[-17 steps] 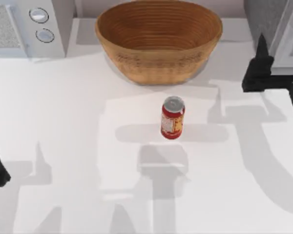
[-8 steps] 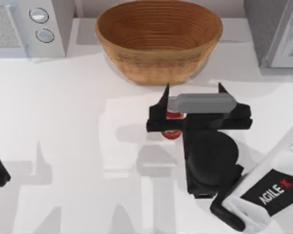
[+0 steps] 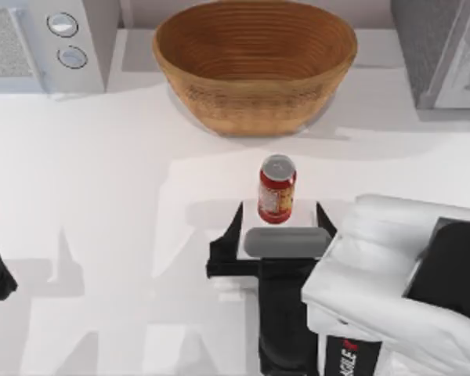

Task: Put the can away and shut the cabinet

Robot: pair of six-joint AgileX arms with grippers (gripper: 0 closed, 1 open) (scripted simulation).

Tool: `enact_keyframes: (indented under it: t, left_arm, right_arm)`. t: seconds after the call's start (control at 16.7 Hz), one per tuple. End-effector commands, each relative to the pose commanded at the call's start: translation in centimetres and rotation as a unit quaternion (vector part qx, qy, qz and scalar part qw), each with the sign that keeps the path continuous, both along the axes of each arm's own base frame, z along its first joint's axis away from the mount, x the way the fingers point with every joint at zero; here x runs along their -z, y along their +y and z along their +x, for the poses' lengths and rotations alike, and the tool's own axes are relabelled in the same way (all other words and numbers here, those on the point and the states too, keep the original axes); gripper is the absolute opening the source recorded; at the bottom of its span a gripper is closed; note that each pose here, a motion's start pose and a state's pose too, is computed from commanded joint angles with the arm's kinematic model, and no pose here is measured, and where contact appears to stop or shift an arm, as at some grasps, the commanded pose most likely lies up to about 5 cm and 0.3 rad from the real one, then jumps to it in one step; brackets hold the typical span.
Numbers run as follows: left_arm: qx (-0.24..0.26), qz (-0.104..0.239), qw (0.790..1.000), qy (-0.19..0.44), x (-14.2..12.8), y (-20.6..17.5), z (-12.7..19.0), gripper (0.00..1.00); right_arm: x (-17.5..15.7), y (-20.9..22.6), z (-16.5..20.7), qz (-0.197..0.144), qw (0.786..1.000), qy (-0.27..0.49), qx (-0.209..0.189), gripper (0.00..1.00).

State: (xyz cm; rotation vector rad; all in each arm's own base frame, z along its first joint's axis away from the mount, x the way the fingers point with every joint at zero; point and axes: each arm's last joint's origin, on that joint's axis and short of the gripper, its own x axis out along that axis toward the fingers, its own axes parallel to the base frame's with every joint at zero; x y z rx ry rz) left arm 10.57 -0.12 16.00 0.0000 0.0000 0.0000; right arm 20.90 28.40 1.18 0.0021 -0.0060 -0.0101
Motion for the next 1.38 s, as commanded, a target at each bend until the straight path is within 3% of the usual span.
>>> enact_keyframes:
  t: [0.36, 0.78, 1.02, 1.38]
  left_arm:
    - [0.0, 0.0, 1.0, 0.0, 0.0, 0.0, 0.0, 1.0]
    - [0.0, 0.0, 1.0, 0.0, 0.0, 0.0, 0.0, 1.0]
    - [0.0, 0.0, 1.0, 0.0, 0.0, 0.0, 0.0, 1.0]
    - [0.0, 0.0, 1.0, 0.0, 0.0, 0.0, 0.0, 1.0]
  right_arm:
    - [0.1, -0.1, 0.2, -0.001, 1.0, 0.001, 0.001, 1.0]
    - [0.1, 0.0, 5.7, 0.0, 1.0, 0.0, 0.0, 1.0]
    - [0.1, 0.0, 5.9, 0.0, 1.0, 0.0, 0.0, 1.0]
    - [0.1, 0.0, 5.9, 0.0, 1.0, 0.0, 0.0, 0.55]
